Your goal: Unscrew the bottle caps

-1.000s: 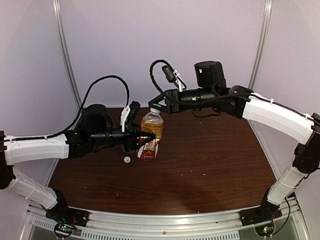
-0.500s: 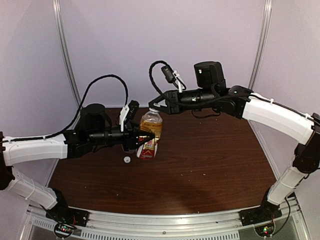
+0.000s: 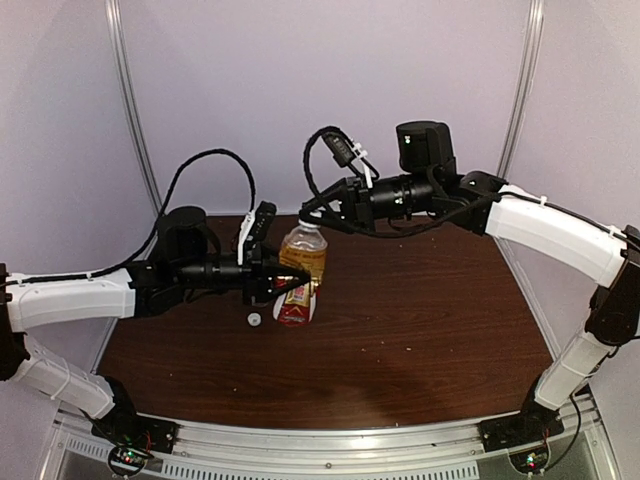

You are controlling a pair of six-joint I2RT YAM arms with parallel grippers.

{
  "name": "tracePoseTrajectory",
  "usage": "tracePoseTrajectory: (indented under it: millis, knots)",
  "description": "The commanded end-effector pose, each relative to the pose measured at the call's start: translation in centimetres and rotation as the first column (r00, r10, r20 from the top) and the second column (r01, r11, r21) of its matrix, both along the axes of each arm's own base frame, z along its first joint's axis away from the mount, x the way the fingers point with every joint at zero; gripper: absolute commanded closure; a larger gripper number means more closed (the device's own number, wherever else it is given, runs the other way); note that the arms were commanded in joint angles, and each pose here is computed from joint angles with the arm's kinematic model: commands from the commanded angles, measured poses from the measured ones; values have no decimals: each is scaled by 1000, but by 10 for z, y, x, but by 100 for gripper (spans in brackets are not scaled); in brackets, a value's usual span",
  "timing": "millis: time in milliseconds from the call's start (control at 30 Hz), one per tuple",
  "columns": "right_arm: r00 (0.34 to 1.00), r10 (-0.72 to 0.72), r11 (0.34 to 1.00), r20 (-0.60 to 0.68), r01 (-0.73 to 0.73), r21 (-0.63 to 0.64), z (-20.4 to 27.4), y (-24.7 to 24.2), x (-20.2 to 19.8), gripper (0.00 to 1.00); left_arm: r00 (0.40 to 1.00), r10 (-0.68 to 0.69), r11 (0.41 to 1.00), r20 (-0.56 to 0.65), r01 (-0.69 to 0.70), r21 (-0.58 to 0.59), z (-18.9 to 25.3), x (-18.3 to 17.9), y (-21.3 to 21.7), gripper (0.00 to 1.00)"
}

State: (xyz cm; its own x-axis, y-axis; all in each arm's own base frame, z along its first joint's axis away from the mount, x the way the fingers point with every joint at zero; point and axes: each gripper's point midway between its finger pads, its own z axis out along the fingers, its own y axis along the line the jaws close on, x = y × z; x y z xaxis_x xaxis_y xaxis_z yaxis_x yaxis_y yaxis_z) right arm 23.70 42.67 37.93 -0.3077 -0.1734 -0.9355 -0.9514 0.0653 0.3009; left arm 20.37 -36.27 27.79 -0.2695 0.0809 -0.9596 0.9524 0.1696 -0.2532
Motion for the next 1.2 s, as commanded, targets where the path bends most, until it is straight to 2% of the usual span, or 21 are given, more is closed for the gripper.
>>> tracePoseTrajectory:
  millis: [0,167,400,633,867,967,1167]
  knots:
    - [951,277,959,137,-282,16,-7,1,-39,75,965,-244,953,95,257,-161,46,-46,-1,63]
    - [905,393,915,162,-402,30,-5,-3,-54,72,945,-312,926,103,326,-192,54,-59,1,63]
    - [912,381,921,154,-389,25,-5,-3,-52,67,946,-309,927,101,323,-192,53,-57,0,63]
    - [937,321,946,140,-325,10,-6,-3,-44,59,951,-292,933,103,307,-187,52,-54,-1,64]
    - [959,247,968,137,-251,10,0,-8,-39,42,968,-229,956,100,243,-164,47,-44,-1,64]
    - [975,181,983,129,-184,11,4,-11,-32,34,979,-182,970,96,195,-146,44,-35,-1,64]
    - [998,9,999,54,-11,38,24,-17,-14,30,994,-76,992,81,84,-90,33,-15,-2,64]
